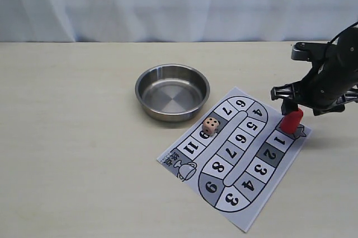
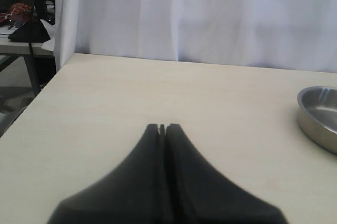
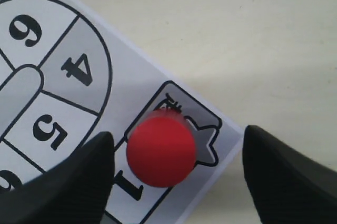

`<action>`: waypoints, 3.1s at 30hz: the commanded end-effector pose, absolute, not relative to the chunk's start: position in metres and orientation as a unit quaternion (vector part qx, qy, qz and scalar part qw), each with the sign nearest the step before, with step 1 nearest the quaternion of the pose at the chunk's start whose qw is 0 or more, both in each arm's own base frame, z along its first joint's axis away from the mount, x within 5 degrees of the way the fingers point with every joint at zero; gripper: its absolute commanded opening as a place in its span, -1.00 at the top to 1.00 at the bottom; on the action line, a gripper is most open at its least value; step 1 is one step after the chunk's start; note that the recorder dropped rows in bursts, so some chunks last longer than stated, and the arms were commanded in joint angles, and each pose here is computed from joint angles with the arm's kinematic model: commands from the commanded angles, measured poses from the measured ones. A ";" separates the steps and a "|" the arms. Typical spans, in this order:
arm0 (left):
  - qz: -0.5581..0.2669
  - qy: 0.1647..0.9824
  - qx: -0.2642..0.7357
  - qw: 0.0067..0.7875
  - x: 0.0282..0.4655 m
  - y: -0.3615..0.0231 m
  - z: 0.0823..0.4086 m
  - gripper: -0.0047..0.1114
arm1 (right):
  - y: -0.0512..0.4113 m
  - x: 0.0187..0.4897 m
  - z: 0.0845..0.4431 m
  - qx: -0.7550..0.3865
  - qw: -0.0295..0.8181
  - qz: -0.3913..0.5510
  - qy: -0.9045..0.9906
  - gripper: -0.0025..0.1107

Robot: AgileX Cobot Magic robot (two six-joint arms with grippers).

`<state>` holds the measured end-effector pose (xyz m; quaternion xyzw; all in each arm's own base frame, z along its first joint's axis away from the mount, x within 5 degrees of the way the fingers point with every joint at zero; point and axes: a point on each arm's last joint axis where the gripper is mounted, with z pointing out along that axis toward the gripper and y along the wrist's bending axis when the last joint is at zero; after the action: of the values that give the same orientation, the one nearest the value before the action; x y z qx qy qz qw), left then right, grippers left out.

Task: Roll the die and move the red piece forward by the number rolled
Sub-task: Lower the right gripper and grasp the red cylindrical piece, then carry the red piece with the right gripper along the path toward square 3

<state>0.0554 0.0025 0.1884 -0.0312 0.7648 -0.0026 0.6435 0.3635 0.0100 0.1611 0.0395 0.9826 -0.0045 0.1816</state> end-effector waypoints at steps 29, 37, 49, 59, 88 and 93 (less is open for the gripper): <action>-0.004 0.759 -0.032 0.650 0.055 0.002 0.191 0.92 | 0.018 0.366 0.160 0.027 0.141 0.034 0.989 0.89; -0.005 0.759 -0.033 0.650 0.055 0.002 0.191 0.92 | 0.027 0.354 0.162 0.030 0.117 0.087 0.989 0.89; -0.005 0.759 -0.033 0.650 0.055 0.002 0.191 0.92 | 0.022 0.343 0.133 0.028 0.185 0.062 0.980 0.89; -0.005 0.759 -0.033 0.650 0.055 0.002 0.191 0.92 | 0.022 0.337 0.150 0.023 0.205 0.063 0.977 0.89; -0.006 0.759 -0.033 0.650 0.055 0.002 0.191 0.92 | 0.067 0.295 0.166 -0.043 0.200 0.064 0.977 0.89; -0.006 0.759 -0.033 0.650 0.055 0.002 0.191 0.92 | 0.100 0.280 0.171 -0.102 0.184 0.074 0.975 0.89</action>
<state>0.0554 0.0025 0.1884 -0.0312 0.7648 -0.0026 0.6435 0.2843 0.0926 0.1704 -0.0873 0.9752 0.0742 0.1891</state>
